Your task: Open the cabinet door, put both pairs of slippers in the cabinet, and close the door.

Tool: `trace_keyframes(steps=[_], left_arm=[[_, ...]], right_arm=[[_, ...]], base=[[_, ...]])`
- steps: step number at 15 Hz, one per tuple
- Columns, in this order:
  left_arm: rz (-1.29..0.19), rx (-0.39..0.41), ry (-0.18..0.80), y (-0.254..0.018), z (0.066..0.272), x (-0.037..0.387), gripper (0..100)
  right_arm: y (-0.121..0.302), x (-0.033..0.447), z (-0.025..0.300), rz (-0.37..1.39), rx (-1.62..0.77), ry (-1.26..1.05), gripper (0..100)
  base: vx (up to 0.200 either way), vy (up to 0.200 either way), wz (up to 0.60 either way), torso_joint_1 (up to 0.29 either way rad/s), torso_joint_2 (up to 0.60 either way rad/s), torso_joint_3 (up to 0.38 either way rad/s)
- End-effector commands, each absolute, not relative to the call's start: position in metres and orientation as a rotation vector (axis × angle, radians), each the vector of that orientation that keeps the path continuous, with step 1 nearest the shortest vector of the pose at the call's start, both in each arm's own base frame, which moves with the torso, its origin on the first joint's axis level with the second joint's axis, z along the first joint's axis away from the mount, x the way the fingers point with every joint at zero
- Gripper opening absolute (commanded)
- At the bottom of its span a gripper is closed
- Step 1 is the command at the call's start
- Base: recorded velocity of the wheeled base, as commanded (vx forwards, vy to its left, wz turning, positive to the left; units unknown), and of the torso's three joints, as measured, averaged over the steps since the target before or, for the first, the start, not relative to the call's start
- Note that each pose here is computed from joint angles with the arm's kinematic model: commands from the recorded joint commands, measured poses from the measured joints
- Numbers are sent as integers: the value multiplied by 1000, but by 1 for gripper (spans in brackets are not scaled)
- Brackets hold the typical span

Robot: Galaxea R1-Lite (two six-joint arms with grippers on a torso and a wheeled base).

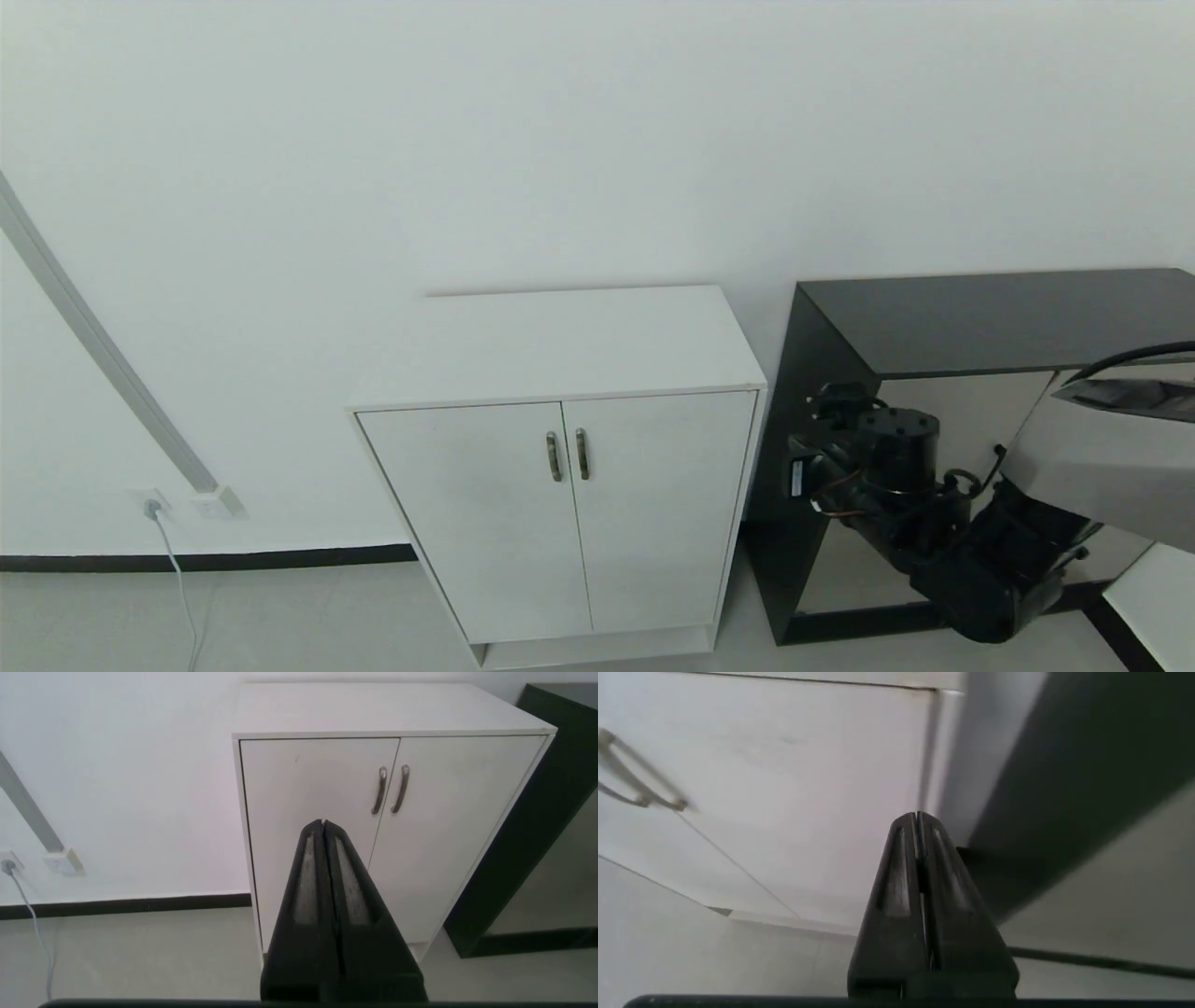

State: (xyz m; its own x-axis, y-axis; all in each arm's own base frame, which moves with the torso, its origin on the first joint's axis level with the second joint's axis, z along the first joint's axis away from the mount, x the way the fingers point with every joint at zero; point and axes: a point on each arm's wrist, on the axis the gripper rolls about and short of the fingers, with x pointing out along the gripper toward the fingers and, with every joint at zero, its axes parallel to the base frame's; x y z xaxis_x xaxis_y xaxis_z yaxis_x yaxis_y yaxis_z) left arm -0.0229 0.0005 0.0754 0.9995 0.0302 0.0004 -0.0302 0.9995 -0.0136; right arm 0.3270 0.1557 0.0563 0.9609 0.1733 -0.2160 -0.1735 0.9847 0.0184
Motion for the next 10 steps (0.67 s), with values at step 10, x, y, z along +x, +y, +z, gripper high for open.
trace_keyframes(steps=[10], left_arm=[[32, -15, 0, 1, 75, -23, 0]], right_arm=[[44, 233, 81, -43, 0, 265, 0]], base=[[0, 0, 0, 0, 0, 0]])
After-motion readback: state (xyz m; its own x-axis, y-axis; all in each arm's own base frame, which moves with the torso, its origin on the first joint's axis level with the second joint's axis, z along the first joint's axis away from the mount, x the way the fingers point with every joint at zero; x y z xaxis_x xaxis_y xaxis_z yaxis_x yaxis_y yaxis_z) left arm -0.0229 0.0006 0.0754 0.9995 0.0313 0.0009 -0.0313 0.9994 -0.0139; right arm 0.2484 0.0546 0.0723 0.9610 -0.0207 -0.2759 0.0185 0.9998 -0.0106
